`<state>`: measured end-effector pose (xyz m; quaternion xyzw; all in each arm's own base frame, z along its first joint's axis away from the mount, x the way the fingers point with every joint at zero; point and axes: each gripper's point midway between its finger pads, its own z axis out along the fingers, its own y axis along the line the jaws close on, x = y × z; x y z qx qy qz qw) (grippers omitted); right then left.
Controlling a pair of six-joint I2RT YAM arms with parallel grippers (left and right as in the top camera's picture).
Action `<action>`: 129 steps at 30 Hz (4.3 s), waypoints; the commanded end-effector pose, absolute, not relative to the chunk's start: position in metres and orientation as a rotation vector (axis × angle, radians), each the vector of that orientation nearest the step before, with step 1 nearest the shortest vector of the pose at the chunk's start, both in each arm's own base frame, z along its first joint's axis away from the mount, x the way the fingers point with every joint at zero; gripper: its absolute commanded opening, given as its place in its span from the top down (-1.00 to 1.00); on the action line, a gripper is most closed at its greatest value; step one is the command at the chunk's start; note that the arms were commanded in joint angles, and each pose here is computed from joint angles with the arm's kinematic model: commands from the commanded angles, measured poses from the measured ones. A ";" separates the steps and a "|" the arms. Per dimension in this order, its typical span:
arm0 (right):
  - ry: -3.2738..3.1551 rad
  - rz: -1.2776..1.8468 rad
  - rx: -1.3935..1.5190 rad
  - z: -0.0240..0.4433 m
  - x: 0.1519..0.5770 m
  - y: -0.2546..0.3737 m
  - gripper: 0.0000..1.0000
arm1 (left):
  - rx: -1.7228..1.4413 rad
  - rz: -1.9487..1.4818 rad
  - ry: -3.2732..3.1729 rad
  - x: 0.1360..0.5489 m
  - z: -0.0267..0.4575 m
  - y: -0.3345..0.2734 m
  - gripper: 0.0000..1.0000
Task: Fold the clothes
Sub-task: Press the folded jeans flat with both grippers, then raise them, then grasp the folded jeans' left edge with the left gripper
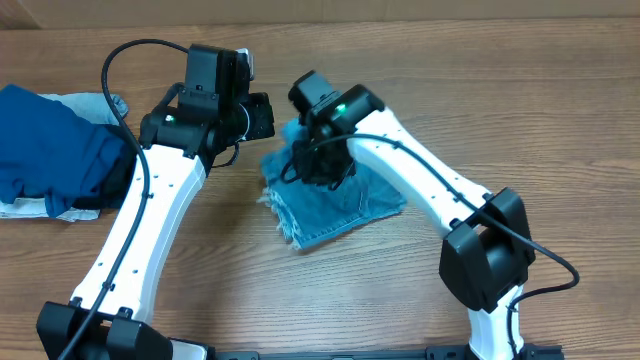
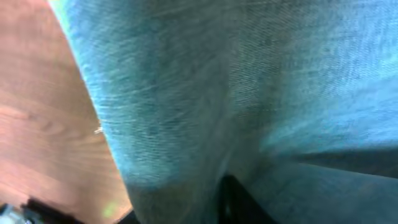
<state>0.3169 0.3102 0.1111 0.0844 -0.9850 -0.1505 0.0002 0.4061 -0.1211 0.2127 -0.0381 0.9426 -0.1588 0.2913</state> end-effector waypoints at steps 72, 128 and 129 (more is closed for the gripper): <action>-2.659 -0.759 0.129 0.026 0.199 0.294 0.92 | 0.166 -0.120 3.112 0.348 0.009 -0.105 0.92; -3.377 -0.642 -0.935 0.185 0.347 -0.001 -1.00 | -1.063 -0.962 2.691 0.236 0.012 -0.098 -0.72; -3.373 -0.639 -0.935 0.185 0.346 -0.001 -1.00 | -1.042 -0.949 2.713 0.237 0.004 -0.099 -0.79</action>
